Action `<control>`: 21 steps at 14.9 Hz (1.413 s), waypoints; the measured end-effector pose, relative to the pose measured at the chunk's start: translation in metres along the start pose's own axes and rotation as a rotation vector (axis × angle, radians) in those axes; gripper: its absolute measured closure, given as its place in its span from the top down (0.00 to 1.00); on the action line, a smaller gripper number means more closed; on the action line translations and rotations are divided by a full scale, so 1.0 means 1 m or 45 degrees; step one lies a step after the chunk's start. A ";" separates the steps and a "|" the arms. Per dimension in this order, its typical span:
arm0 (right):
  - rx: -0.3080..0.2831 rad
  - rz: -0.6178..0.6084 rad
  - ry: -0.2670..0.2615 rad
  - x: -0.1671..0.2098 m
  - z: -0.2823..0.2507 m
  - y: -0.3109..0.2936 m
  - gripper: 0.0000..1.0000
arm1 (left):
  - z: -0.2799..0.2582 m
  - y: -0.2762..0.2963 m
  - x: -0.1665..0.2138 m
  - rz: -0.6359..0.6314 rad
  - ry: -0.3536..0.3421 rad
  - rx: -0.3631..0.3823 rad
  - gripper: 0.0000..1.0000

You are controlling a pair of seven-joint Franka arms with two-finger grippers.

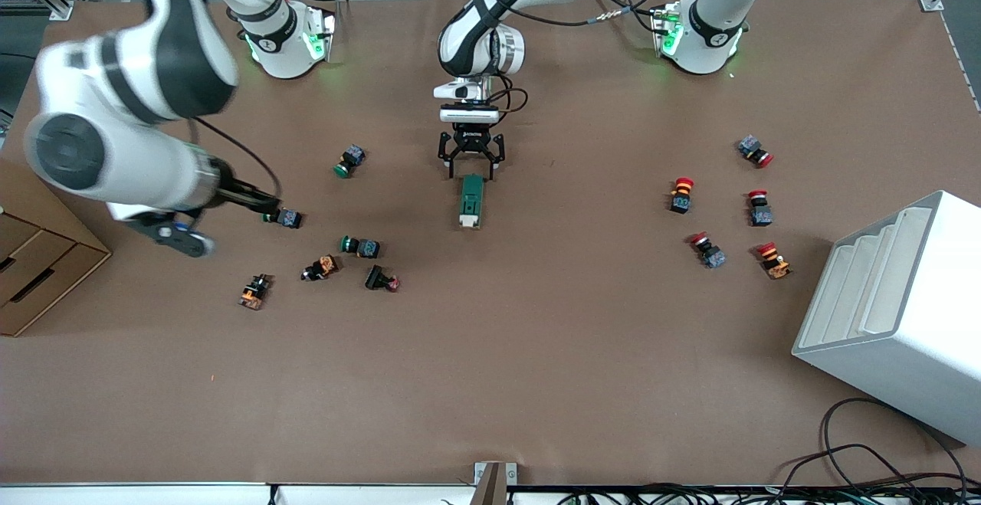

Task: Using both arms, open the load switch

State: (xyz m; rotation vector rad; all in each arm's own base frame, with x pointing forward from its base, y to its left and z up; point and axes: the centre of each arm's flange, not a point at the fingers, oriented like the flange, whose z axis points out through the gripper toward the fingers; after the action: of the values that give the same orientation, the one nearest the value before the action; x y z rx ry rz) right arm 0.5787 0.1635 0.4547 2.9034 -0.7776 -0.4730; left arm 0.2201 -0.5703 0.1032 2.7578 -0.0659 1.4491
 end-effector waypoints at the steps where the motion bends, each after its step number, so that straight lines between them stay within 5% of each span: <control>1: 0.009 0.071 -0.012 -0.007 0.013 -0.021 1.00 | 0.002 -0.002 0.000 -0.006 0.025 0.010 1.00; 7: 0.038 0.416 -0.003 -0.052 0.096 -0.133 1.00 | 0.013 -0.011 -0.038 -0.030 0.242 -0.037 1.00; 10: 0.084 0.589 -0.051 -0.069 0.135 -0.173 1.00 | 0.005 -0.008 -0.048 0.008 0.261 -0.048 1.00; 13: 0.044 0.711 -0.076 -0.077 0.175 -0.199 1.00 | 0.004 -0.007 -0.054 0.023 0.296 -0.041 1.00; 21: 0.052 0.876 -0.048 -0.100 0.235 -0.249 1.00 | 0.002 -0.006 -0.062 0.065 0.347 -0.026 1.00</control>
State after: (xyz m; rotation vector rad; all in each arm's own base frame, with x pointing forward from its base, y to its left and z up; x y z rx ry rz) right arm 0.5386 0.4254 0.2163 2.4263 -1.6972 -0.4263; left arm 0.1873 -0.5624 0.0512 2.5322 -0.1445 1.8100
